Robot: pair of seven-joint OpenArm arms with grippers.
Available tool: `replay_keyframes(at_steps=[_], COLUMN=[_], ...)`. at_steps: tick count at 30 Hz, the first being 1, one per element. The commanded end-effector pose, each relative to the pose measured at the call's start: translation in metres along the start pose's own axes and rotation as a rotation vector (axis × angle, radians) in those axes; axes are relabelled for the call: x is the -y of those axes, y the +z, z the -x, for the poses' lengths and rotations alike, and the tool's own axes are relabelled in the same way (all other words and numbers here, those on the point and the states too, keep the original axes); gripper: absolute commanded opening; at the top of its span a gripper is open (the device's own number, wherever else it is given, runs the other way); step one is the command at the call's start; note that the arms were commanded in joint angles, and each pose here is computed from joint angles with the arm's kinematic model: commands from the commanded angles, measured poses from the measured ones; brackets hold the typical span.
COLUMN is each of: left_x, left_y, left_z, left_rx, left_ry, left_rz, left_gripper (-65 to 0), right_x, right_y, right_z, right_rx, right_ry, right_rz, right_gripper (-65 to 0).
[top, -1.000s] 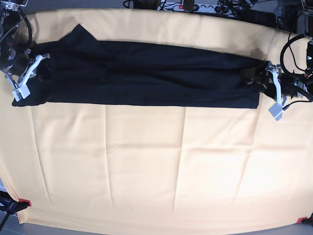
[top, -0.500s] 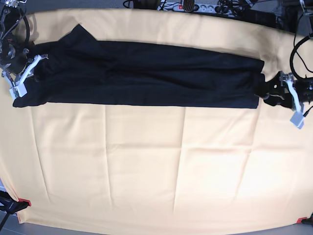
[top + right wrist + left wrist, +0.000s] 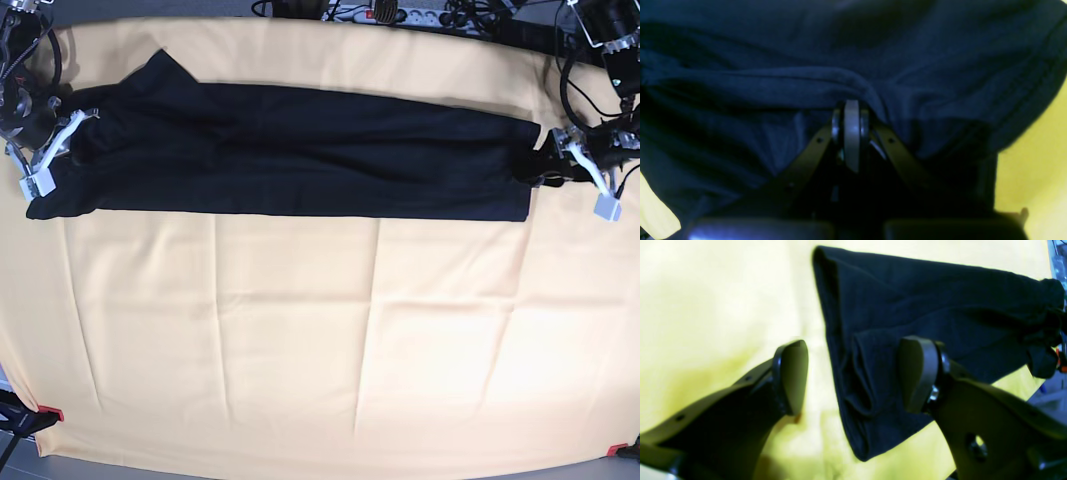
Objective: Fold the T-shirt properly
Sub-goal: 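Hold both strip ends and pull them apart to straighten the strip, then grasp the strip end with the left gripper and fold it toward the middle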
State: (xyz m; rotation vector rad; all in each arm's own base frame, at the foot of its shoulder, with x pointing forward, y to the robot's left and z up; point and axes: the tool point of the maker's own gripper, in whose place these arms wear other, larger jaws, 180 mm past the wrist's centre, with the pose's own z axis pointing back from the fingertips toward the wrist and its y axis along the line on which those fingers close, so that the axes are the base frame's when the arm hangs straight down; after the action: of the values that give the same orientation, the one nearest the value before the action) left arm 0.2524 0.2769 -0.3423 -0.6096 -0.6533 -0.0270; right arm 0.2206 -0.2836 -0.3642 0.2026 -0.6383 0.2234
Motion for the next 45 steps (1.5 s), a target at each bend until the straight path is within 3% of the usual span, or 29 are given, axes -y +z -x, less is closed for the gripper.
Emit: replay_keyframes(at_steps=[1, 20, 22, 26, 27, 34, 38, 45], left_x=[0.001, 0.048, 0.048, 0.034, 0.031, 0.009, -0.001, -0.02], left_y=[0.004, -0.045, -0.044, -0.038, -0.035, -0.004, 0.011, 0.047], left_z=[-0.01, 0.031, 0.029, 0.014, 0.008, -0.03, -0.039, -0.063], left_rx=[0.022, -0.145, -0.138, -0.112, -0.096, 0.038, 0.037, 0.007], left_ry=[-0.021, -0.039, -0.049, -0.068, -0.071, -0.072, -0.098, -0.195], left_rz=[-0.004, 0.17, 0.168, 0.106, 0.093, 0.012, -0.029, -0.13], left_gripper=[-21.3, -22.1, -28.5, -63.0, -65.0, -65.0, -65.0, -65.0], right_x=[0.005, 0.005, 0.005, 0.005, 0.005, -0.002, -0.011, 0.024], right_y=[0.006, 0.006, 0.006, 0.006, 0.006, 0.008, 0.019, 0.05], right_z=[-0.012, -0.013, -0.013, -0.014, -0.014, -0.041, -0.082, -0.107], right_rx=[0.031, 0.035, 0.035, 0.036, 0.037, 0.129, 0.265, 0.355], right_ry=[0.026, 0.025, 0.025, 0.026, 0.026, 0.015, 0.022, 0.007], right_rz=[0.012, 0.012, 0.012, 0.012, 0.012, -0.035, -0.084, 0.029], right_gripper=[-65.0, -65.0, -65.0, -65.0, -65.0, -64.9, -51.4, -49.3])
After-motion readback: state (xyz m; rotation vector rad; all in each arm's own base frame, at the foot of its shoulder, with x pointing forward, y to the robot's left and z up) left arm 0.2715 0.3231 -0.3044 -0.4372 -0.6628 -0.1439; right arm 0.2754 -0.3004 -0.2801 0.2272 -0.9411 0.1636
